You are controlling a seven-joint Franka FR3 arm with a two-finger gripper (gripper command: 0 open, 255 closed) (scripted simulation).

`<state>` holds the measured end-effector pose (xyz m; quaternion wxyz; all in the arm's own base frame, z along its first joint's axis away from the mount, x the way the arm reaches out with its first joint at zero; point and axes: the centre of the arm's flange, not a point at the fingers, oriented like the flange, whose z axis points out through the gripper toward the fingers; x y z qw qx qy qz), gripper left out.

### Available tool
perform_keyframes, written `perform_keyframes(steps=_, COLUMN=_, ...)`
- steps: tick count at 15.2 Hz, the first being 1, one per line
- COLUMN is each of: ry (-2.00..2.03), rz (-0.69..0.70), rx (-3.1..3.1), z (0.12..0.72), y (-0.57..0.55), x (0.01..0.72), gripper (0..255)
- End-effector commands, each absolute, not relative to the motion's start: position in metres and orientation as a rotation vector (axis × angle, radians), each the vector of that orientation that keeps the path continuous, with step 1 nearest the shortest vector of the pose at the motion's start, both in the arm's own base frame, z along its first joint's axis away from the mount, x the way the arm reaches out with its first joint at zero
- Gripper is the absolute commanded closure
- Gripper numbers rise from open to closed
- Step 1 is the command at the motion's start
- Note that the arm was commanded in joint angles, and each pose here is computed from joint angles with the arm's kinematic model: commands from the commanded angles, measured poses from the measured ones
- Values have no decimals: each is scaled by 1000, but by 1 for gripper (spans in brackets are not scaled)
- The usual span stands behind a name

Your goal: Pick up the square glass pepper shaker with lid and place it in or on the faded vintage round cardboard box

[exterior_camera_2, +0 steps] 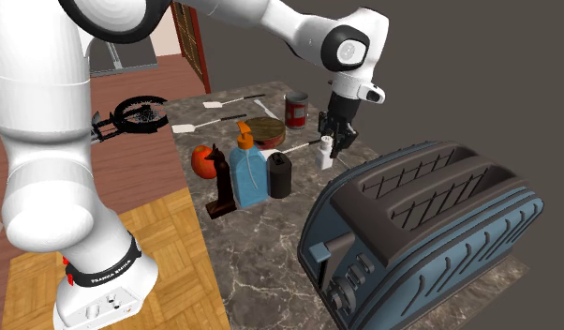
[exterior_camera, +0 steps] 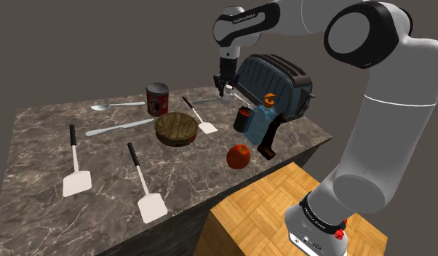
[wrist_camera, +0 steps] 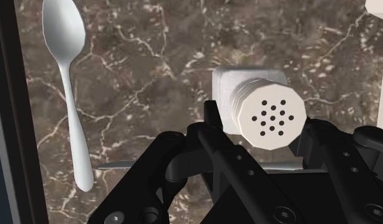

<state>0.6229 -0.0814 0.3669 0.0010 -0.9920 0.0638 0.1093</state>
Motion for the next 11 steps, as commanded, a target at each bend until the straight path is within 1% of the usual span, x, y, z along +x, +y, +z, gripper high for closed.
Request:
perform_keyframes(steps=1, ry=200, rz=344, rx=-3114, z=379, y=-82, x=623, gripper=255)
perform_keyframes(steps=11, ry=200, rz=344, rx=-3114, z=431, y=-82, x=623, gripper=255)
